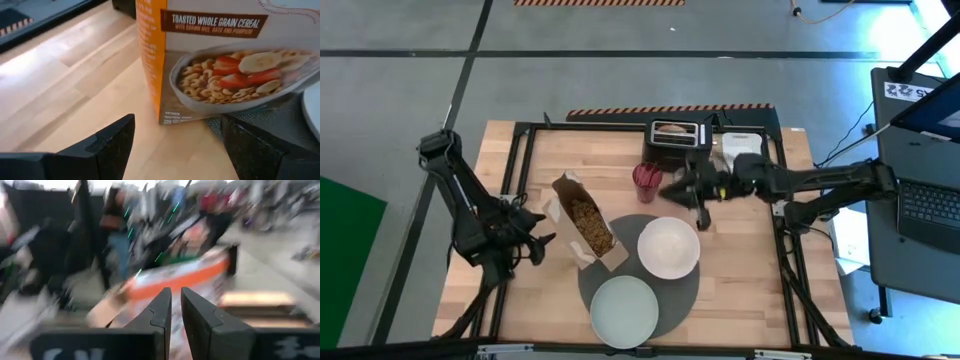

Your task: Arrange a breakfast setting

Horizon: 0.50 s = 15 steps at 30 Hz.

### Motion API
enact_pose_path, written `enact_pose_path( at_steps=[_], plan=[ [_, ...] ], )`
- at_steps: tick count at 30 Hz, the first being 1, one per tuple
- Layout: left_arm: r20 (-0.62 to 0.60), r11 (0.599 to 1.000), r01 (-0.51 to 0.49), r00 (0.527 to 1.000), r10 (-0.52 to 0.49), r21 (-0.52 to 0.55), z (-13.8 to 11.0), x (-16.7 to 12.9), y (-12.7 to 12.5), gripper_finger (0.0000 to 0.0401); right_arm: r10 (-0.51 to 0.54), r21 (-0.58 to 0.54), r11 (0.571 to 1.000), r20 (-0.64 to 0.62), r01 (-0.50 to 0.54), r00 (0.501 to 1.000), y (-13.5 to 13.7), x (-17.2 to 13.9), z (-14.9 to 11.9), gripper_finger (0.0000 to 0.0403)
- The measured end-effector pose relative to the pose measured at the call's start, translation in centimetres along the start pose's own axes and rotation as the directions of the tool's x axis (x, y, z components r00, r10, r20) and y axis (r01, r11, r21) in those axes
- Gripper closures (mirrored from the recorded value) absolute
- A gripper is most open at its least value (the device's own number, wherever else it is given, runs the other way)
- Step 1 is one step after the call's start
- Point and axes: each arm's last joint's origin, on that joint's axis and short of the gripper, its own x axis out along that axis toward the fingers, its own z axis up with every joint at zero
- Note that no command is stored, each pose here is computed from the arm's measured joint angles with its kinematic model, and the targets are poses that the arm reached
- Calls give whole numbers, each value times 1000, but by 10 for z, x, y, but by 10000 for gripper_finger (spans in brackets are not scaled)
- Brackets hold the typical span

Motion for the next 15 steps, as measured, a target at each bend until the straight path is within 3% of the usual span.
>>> enact_pose_path(
  at_steps=[3, 5, 15],
  plan=[
    [5, 1000, 21, 1000, -21, -11, 5, -2, 5, 117, 51, 12, 999, -231, -50, 972, 18, 6, -5, 356],
    [22, 999, 35, 999, -34, -26, 6, -2, 11, 117, 76, 33, 997, -322, -69, 944, 28, 12, -13, 356],
    [71, 995, 91, 994, -87, -48, -13, 17, 52, 117, 43, 140, 990, -376, 11, 925, 52, 69, -71, 356]
  ],
)
